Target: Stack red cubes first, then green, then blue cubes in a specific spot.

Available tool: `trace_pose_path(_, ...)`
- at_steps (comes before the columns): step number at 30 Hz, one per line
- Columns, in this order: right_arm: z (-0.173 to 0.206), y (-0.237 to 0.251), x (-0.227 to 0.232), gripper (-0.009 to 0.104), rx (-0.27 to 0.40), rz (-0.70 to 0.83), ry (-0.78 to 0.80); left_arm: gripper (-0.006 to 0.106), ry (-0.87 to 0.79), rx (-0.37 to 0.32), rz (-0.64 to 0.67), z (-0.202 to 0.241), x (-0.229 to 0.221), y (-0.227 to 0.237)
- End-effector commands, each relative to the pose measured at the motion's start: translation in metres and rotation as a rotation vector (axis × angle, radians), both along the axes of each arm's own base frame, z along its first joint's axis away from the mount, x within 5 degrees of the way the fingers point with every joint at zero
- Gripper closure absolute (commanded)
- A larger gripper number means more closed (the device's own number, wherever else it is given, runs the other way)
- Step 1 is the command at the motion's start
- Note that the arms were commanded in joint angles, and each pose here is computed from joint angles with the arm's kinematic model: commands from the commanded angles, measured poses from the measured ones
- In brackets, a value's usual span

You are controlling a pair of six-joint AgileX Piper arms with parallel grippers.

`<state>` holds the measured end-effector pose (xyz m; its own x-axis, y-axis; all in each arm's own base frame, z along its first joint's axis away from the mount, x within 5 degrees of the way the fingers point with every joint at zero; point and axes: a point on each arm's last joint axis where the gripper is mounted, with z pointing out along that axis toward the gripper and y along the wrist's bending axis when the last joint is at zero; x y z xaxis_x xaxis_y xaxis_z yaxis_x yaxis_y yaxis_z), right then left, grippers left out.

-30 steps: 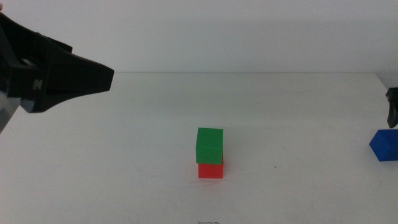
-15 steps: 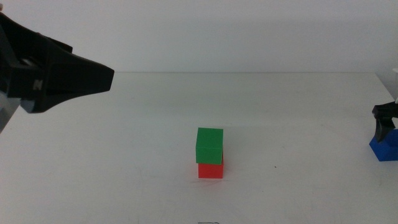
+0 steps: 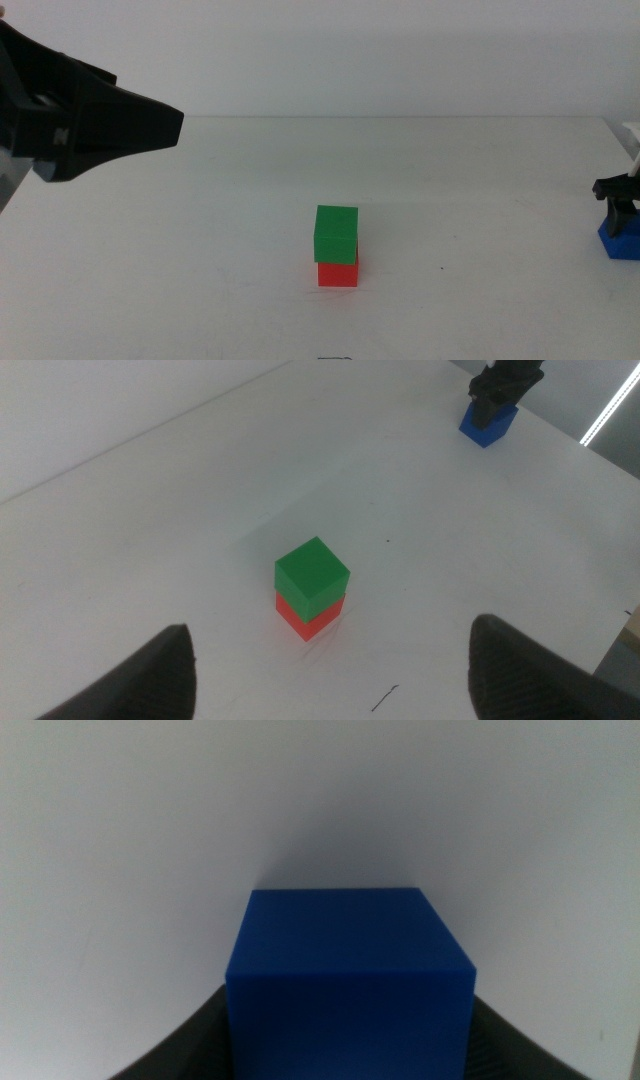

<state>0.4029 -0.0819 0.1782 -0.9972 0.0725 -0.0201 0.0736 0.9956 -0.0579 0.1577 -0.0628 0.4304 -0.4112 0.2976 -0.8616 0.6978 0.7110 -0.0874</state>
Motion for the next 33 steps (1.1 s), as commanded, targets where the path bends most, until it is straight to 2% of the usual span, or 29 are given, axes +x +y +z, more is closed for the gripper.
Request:
trace_pose_path(1, 0.044, -0.003, -0.007, 0.096, -0.034, -0.011, -0.079, 0.007, -0.064, -0.061, 0.012, 0.013, -0.003, -0.002)
trace_pose_path(6, 0.085, 0.02, -0.04, 0.096, -0.013, -0.076, -0.098, 0.007, -0.064, -0.061, 0.012, 0.013, -0.003, -0.002)
trace_pose_path(11, 0.096, 0.054, -0.094, 0.096, 0.0, -0.13, -0.19, 0.007, -0.064, -0.061, 0.012, 0.013, -0.003, -0.002)
trace_pose_path(16, 0.122, 0.081, -0.129, 0.096, -0.038, -0.131, -0.162, 0.007, -0.062, -0.061, 0.012, 0.013, -0.002, -0.002)
trace_pose_path(20, 0.137, 0.105, -0.135, 0.096, -0.044, -0.104, -0.177, 0.007, -0.062, -0.061, 0.012, 0.013, -0.002, -0.002)
trace_pose_path(25, 0.139, 0.144, -0.141, 0.096, 0.025, -0.102, -0.185, 0.007, -0.062, -0.061, 0.012, 0.013, -0.002, -0.002)
trace_pose_path(29, 0.14, 0.172, -0.144, 0.096, 0.037, -0.044, -0.188, 0.007, -0.062, -0.061, 0.012, 0.013, -0.002, -0.002)
trace_pose_path(33, 0.147, 0.218, -0.129, 0.096, 0.064, 0.012, -0.222, 0.007, -0.062, -0.061, 0.012, 0.013, -0.002, -0.002)
